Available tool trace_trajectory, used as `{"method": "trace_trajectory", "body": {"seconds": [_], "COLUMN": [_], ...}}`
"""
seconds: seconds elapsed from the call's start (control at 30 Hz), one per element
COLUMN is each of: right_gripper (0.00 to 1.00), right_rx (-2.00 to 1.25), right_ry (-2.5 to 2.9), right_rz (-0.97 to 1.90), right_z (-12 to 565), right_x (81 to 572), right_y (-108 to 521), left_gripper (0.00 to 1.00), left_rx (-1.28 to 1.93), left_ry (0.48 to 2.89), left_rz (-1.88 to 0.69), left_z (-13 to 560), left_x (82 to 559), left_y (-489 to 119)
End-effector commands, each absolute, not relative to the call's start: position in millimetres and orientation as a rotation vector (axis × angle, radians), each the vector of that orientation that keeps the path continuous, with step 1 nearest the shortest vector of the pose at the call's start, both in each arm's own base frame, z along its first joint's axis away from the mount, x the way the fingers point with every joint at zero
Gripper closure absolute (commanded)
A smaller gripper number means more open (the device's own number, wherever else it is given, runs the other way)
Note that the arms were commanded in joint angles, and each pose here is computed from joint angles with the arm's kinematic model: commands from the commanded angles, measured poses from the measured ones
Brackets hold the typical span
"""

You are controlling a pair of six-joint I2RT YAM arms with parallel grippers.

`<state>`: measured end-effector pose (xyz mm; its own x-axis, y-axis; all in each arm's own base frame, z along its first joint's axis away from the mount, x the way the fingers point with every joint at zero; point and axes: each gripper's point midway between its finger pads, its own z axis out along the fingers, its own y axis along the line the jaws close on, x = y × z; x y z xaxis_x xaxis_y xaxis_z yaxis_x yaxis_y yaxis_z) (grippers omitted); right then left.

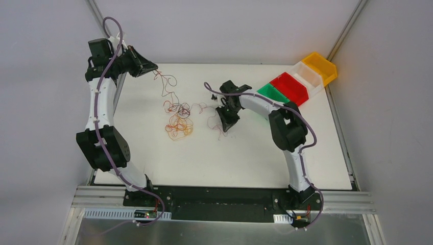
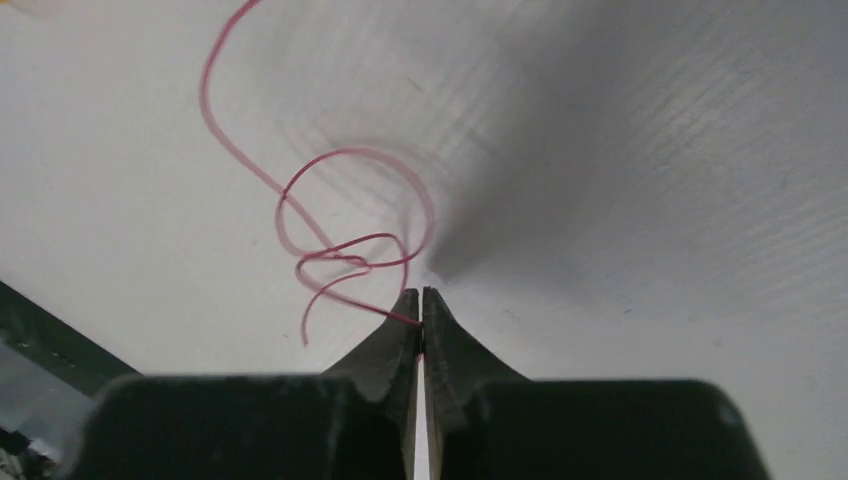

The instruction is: Untangle the cables

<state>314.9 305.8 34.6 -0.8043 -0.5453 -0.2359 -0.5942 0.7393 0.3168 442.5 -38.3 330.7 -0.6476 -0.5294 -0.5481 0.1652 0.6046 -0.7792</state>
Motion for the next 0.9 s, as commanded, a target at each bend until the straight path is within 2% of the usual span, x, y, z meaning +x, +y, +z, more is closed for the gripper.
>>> {"method": "trace_trajectory", "body": {"seconds": [0.0, 0.27, 0.47, 0.87], "right_gripper": [1.0, 1.0, 1.0, 1.0], "right_rx": [-0.913, -0.803, -0.633, -0.16], "right_ry": [2.774, 2.663, 2.394, 1.884], "right_rz": [0.536, 0.627, 0.575, 0.179], "right_z": [73.9, 180.6, 283.7, 442.7], "right_x": [318.2, 279.2, 258.3, 268.8], "right_y": [272.3, 153.0, 100.4, 6.9], "left_gripper": [1.0, 1.0, 1.0, 1.0], "left_rx": [-0.255, -0.334, -0.353, -0.204], "left_ry": [2.018, 2.159, 2.342, 2.71], "left_rz": [-0.987, -0.695, -0.385, -0.04], "left_z": [320.8, 261.6, 195.1, 86.2], "left_x": [444.2, 446.2, 438.7, 392.7], "left_y": [-30.9, 14.4, 55.4, 99.0]}}
